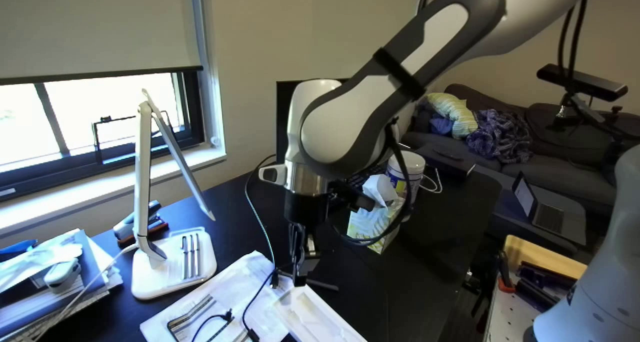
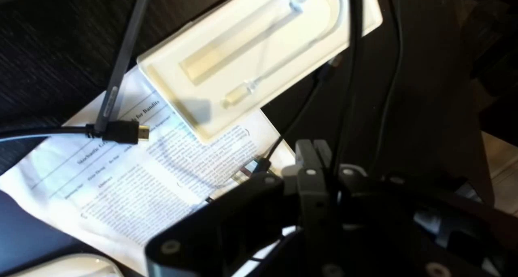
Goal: Move the black cable to the left
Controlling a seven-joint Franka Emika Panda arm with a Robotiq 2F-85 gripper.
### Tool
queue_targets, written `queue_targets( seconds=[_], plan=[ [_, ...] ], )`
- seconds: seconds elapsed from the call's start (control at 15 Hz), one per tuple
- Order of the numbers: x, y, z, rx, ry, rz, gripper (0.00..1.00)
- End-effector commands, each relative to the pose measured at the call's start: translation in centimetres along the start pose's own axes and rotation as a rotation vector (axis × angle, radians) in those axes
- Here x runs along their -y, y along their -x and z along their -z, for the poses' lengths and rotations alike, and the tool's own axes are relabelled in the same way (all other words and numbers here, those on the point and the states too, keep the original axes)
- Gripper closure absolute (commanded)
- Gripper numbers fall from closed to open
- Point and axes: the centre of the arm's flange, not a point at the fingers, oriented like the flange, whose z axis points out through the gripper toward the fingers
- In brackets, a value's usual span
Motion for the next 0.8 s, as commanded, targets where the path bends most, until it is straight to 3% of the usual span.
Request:
queue_targets(
  seconds=[0.0, 0.07, 0.27, 0.53, 0.6, 0.73],
  plan=[
    [-2.8, -2.0, -2.4, 0.02, 0.01, 0.041, 0.97],
    [-3.3, -2.3, -2.6, 0.031, 0.028, 0.067, 0.97],
    [-4.7, -3.6, -2.3, 0.069, 0.181, 0.206, 0.97],
    [-5.2, -4.7, -2.5, 0.065, 0.201, 0.306, 0.96],
    [-5.1, -4.8, -2.6, 0.065, 0.182, 0.314, 0.71],
    [-5.1, -5.2, -2.9, 0.054, 0.166, 0.326, 0.64]
  ],
)
